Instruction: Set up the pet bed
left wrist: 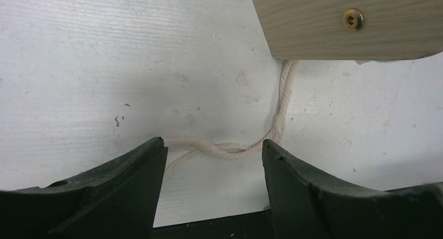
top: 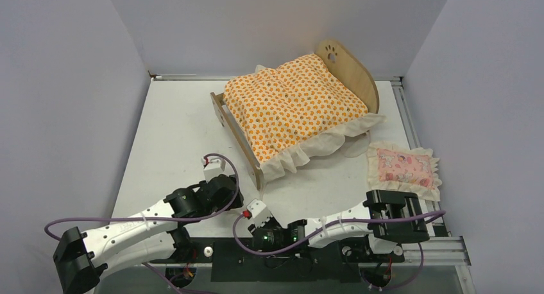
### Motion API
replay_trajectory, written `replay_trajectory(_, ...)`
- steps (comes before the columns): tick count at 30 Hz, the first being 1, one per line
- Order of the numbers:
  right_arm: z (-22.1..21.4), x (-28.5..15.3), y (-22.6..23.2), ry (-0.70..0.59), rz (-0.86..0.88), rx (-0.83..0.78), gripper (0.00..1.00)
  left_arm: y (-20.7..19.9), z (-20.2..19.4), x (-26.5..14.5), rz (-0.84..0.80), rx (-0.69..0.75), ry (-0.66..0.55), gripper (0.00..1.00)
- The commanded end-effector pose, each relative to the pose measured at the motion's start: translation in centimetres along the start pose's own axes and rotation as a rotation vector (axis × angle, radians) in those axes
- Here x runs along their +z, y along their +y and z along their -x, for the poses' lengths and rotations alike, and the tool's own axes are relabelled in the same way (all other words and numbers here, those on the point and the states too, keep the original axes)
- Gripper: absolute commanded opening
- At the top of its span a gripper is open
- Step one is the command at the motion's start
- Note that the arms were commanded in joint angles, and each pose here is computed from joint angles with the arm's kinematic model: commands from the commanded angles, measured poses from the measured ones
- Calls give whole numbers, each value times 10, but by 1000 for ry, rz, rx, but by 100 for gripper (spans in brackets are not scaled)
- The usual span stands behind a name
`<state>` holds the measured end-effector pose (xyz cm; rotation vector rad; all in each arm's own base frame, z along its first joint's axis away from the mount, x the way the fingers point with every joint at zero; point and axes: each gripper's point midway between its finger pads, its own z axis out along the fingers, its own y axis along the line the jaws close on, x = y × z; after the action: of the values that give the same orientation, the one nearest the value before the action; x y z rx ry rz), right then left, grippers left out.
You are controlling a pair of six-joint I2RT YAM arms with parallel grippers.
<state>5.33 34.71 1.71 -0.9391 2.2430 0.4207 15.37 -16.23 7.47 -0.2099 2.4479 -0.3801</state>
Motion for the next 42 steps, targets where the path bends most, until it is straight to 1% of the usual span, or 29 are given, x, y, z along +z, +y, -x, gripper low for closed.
replay_trajectory(1, 0, -1, -13, -6, -102, -5, 24, -22, 8, 1, -65, -49, -9, 65)
replay_trajectory(3, -9, -7, -23, 15, -128, 7, 10, -27, 9, 3, -73, -56, -7, 66)
replay_trajectory(4, -12, -12, -28, 19, -134, 19, 6, -33, 10, 4, -90, -60, -10, 66)
replay_trajectory(5, -13, -17, -32, 20, -134, 32, 5, -38, 11, 5, -105, -66, -9, 66)
replay_trajectory(6, -17, -22, -39, 22, -139, 43, 5, -44, 12, 7, -123, -72, -10, 66)
replay_trajectory(11, -6, -42, -50, -25, -76, 122, 6, -76, 10, 18, -201, -113, 11, 66)
replay_trajectory(14, -2, -43, -54, -39, -37, 161, 7, -90, 8, 27, -205, -135, 2, 66)
replay_trajectory(16, 0, -43, -56, -39, -26, 175, 7, -95, 7, 33, -183, -152, -25, 66)
replay_trajectory(18, 1, -43, -57, -40, -22, 170, 7, -97, 5, 43, -161, -170, -45, 66)
replay_trajectory(22, 2, -43, -57, -40, -12, 154, 7, -96, 6, 55, -112, -226, -123, 64)
replay_trajectory(27, -1, -48, -57, -28, 3, 152, 5, -89, 11, 60, -55, -244, -194, 53)
replay_trajectory(32, -6, -62, -67, -24, -7, 179, 5, -92, 15, 61, -64, -255, -221, 51)
replay_trajectory(36, -5, -66, -69, -49, 15, 193, 5, -96, 13, 67, -59, -261, -220, 49)
replay_trajectory(42, -9, -65, -67, -30, 28, 176, 5, -99, 7, 77, 5, -231, -252, 47)
